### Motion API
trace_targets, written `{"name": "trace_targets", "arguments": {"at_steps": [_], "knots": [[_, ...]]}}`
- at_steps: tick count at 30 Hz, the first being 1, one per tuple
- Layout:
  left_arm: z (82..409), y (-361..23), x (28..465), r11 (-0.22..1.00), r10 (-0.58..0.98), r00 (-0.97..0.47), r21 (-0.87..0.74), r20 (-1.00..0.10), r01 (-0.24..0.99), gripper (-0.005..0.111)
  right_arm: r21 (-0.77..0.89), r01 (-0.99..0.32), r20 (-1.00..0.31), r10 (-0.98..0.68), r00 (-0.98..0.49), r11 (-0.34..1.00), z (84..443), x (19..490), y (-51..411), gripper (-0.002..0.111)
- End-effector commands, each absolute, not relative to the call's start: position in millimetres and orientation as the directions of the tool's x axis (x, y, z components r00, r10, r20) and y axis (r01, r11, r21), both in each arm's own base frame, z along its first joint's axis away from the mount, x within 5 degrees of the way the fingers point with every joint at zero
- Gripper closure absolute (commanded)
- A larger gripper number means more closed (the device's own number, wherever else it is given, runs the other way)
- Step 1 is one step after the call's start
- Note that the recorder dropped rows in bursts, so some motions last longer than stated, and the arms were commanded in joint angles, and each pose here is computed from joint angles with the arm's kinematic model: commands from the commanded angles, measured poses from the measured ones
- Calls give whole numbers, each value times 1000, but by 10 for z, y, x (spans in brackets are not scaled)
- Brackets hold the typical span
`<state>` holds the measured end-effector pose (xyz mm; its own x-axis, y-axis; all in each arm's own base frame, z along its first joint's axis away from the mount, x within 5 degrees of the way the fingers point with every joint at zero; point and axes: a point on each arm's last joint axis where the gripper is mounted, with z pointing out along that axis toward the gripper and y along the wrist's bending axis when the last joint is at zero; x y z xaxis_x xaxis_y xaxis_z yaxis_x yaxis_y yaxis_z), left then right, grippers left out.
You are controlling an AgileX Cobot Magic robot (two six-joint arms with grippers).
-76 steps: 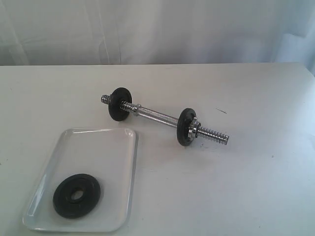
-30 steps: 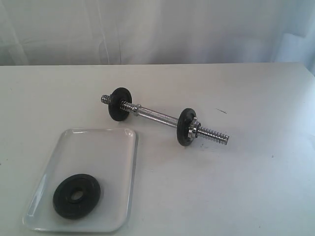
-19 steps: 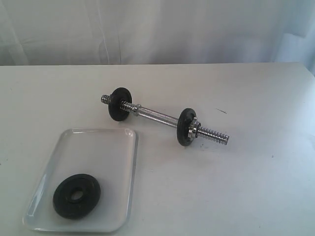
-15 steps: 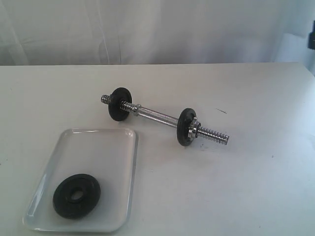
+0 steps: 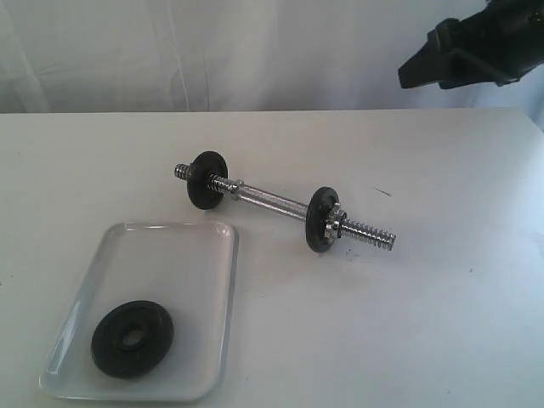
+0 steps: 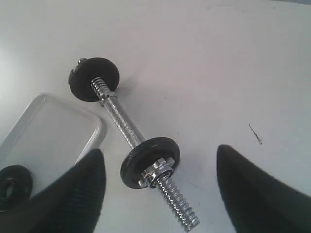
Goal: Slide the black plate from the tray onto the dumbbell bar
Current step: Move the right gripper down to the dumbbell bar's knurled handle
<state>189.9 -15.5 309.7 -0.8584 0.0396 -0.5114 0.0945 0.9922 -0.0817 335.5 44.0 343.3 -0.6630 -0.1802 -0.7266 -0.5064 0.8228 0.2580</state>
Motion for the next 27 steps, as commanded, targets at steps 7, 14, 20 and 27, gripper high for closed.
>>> {"name": "trace_targets", "arguments": {"at_steps": [7, 14, 20, 27], "knots": [[2874, -183, 2118, 990, 20, -927, -123, -374, 71, 107, 259, -601, -712, -271, -648, 756, 3190, 3846, 861, 41], [2838, -194, 2133, 988, 18, -937, -135, -349, 69, 107, 269, -647, -697, -320, -642, 714, 3003, 4097, 1158, 41], [2832, -195, 2117, 988, 20, -943, -137, -331, 69, 107, 282, -682, -677, -364, -640, 675, 2802, 4273, 1402, 41], [2831, -195, 2114, 988, 21, -944, -137, -328, 69, 107, 185, -789, -679, -504, -534, 586, 2462, 4369, 1802, 41]]}}
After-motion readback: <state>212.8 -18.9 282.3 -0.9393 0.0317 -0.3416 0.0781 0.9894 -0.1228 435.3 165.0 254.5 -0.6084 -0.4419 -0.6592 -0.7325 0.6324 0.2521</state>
